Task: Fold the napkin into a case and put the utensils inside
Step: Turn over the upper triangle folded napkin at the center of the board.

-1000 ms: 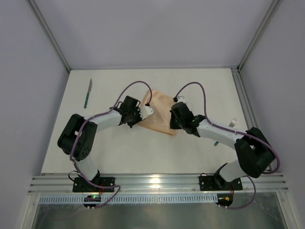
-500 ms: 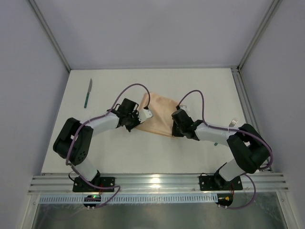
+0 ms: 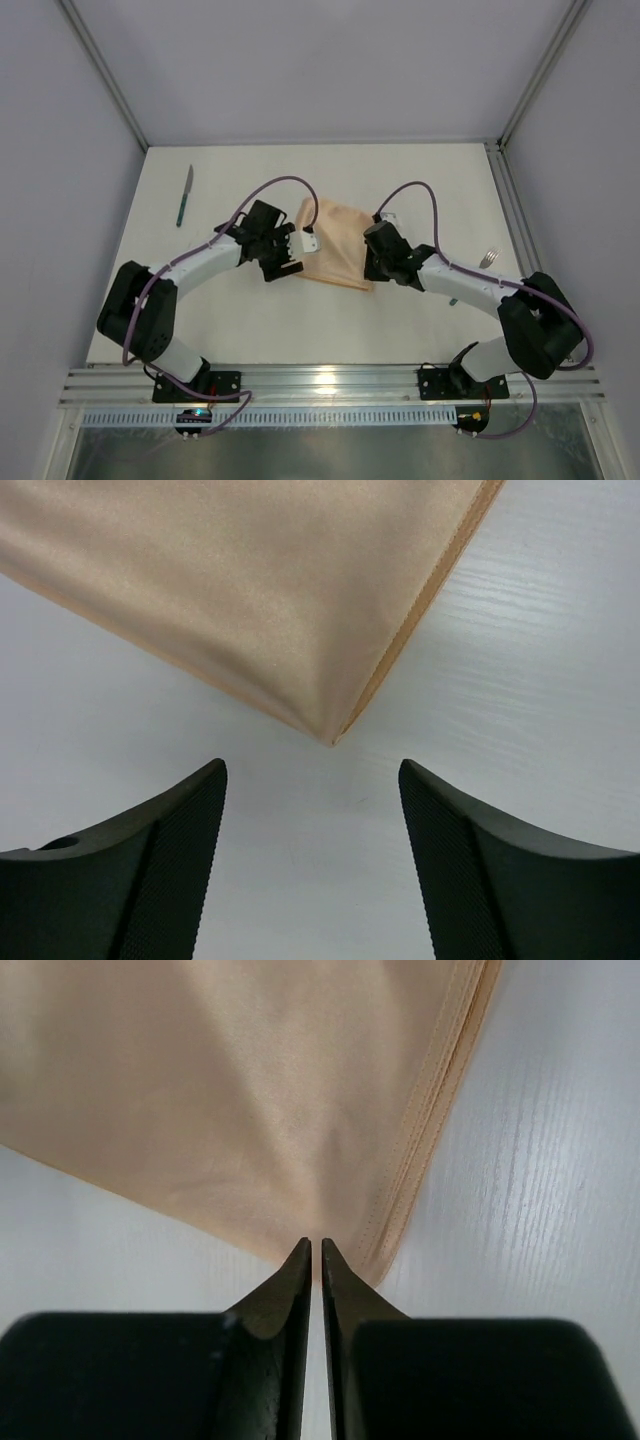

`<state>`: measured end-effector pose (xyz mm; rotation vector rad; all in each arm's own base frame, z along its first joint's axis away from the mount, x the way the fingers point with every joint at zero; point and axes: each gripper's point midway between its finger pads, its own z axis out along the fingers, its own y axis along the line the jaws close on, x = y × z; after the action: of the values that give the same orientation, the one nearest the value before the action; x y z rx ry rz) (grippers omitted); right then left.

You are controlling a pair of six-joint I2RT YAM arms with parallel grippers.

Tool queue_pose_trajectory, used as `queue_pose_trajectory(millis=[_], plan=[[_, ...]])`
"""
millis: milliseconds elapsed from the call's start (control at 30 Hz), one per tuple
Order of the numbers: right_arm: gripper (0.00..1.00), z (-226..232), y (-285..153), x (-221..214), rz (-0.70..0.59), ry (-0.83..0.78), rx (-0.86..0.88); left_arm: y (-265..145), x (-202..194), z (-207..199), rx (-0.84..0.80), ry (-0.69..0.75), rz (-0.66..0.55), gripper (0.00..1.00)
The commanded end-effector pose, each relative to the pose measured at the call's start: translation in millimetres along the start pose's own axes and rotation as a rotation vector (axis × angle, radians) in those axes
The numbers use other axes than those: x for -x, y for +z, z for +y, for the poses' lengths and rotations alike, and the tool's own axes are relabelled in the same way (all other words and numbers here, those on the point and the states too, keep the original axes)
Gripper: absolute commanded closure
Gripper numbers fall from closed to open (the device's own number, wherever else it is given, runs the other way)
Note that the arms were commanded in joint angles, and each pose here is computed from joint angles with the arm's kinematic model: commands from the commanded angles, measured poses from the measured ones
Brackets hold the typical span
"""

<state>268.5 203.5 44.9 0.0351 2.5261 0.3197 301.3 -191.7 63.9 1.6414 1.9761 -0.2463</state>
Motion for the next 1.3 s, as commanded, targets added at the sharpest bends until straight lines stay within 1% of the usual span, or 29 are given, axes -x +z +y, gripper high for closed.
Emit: queue_pose_trajectory(millis=[0, 33, 67, 100, 167, 200, 267, 367, 400, 500, 567, 633, 667, 700, 733, 800, 833, 900, 933, 967, 1033, 1133, 1167, 1200, 1233, 1267], plan=[[0.87, 7, -30, 35, -0.083, 0.047, 0.012, 4, -8, -10, -0.041, 0.161, 0.032, 0.25], [0.85, 4, -32, 35, -0.083, 0.081, 0.002, 7, -10, -4, -0.009, 0.186, 0.048, 0.24], [0.82, -2, -32, 30, -0.070, 0.098, -0.014, 13, -12, -9, -0.009, 0.211, 0.059, 0.24], [0.74, -8, -33, 26, -0.060, 0.120, -0.029, 16, -13, -8, 0.002, 0.224, 0.068, 0.24], [0.64, -17, -30, 13, -0.036, 0.171, -0.048, 24, -13, -2, 0.039, 0.246, 0.081, 0.24], [0.55, -18, -28, 12, -0.030, 0.197, -0.034, 27, -13, -1, 0.050, 0.255, 0.083, 0.24], [0.48, -22, -23, 1, -0.006, 0.233, -0.030, 31, -12, 5, 0.074, 0.266, 0.081, 0.25], [0.42, -22, -13, -8, 0.021, 0.257, -0.011, 35, -14, 2, 0.050, 0.278, 0.092, 0.28], [0.42, -16, -10, -8, 0.024, 0.265, 0.019, 36, -14, 0, 0.039, 0.281, 0.091, 0.29], [0.42, -17, 2, -17, 0.055, 0.291, 0.028, 39, -20, -5, 0.024, 0.292, 0.114, 0.34], [0.43, -15, 8, -24, 0.077, 0.299, 0.044, 43, -25, -9, 0.017, 0.302, 0.129, 0.39], [0.47, -16, 12, -31, 0.094, 0.318, 0.049, 45, -26, -11, 0.010, 0.304, 0.134, 0.47], [0.51, -17, 14, -32, 0.095, 0.324, 0.048, 46, -28, -13, 0.005, 0.303, 0.140, 0.50], [0.55, -11, 14, -36, 0.118, 0.333, 0.076, 48, -29, -14, 0.001, 0.304, 0.142, 0.58], [0.65, -12, 15, -40, 0.126, 0.336, 0.076, 48, -30, -16, -0.004, 0.304, 0.144, 0.62], [0.73, -13, 17, -41, 0.129, 0.339, 0.076, 47, -32, -19, -0.015, 0.296, 0.149, 0.71], [0.76, -14, 17, -42, 0.132, 0.339, 0.073, 46, -32, -21, -0.021, 0.290, 0.148, 0.80], [0.83, -15, 16, -44, 0.137, 0.329, 0.071, 43, -32, -28, -0.049, 0.274, 0.141, 0.90], [0.85, -15, 15, -43, 0.135, 0.323, 0.073, 38, -33, -33, -0.063, 0.260, 0.139, 1.00], [0.89, -16, 14, -44, 0.138, 0.306, 0.072, 37, -35, -43, -0.094, 0.251, 0.132, 1.00], [0.91, -13, 11, -41, 0.133, 0.281, 0.090, 28, -37, -55, -0.126, 0.235, 0.130, 1.00], [0.95, -8, 9, -43, 0.163, 0.191, 0.135, 21, -41, -80, -0.208, 0.212, 0.136, 1.00], [0.96, -5, 8, -40, 0.165, 0.140, 0.154, 16, -46, -91, -0.246, 0.192, 0.157, 1.00], [0.96, -2, 6, -39, 0.170, 0.116, 0.172, 13, -47, -101, -0.280, 0.181, 0.157, 1.00], [0.96, 5, 3, -38, 0.181, 0.096, 0.207, 10, -47, -109, -0.306, 0.180, 0.161, 0.97], [0.96, 6, 1, -38, 0.187, 0.078, 0.217, 6, -46, -115, -0.328, 0.170, 0.160, 0.92]])
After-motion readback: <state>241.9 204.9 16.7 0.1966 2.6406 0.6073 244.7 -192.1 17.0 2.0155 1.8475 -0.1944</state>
